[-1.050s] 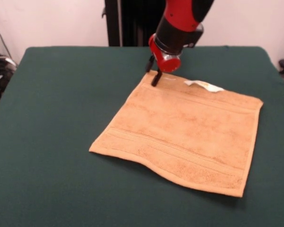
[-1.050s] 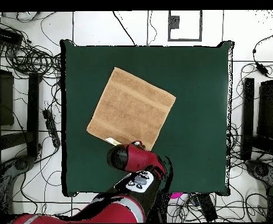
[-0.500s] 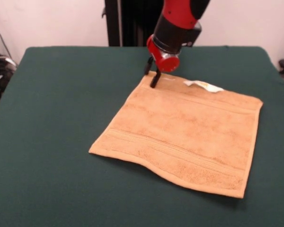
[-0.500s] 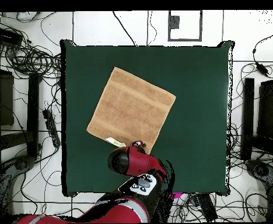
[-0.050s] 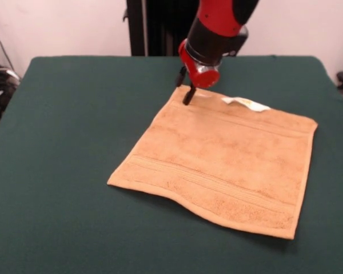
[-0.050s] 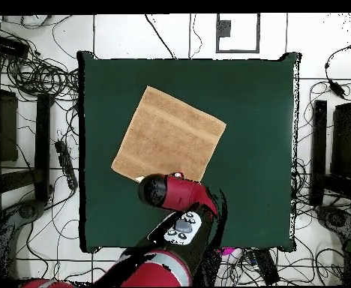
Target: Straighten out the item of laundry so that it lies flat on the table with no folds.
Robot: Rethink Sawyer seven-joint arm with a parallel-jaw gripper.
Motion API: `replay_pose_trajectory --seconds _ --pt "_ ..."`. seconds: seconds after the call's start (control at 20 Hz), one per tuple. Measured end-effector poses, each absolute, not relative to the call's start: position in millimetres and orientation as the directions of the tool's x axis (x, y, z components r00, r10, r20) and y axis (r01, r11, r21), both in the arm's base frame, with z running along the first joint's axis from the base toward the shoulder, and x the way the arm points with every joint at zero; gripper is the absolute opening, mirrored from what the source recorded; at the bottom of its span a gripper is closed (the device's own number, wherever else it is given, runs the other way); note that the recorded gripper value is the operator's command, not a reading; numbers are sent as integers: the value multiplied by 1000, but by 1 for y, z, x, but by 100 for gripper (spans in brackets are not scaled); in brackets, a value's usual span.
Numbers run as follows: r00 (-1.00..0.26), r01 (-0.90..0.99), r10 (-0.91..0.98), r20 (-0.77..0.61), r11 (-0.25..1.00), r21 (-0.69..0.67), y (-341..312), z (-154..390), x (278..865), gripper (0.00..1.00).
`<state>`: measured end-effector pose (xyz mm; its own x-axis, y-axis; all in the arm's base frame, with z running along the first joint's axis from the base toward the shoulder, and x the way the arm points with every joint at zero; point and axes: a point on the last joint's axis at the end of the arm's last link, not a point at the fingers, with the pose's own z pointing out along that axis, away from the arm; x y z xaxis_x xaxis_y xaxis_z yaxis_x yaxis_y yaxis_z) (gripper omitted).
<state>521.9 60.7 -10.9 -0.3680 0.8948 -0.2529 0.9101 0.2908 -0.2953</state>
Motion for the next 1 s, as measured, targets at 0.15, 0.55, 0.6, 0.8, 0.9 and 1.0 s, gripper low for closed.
replay_pose_trajectory --seconds 0.15,0.55,0.6,0.8,0.9,1.0 --pt "-382 897 893 -237 297 -328 61 14 556 100" --pt "-423 897 855 -299 348 -271 50 74 644 100" --pt "-427 898 848 -315 356 -258 47 81 654 100" --pt "-442 897 798 -410 403 -182 32 118 709 100" --pt "-441 895 777 -449 421 -149 26 135 731 100" --pt "-436 892 760 -482 438 -116 22 152 753 100"
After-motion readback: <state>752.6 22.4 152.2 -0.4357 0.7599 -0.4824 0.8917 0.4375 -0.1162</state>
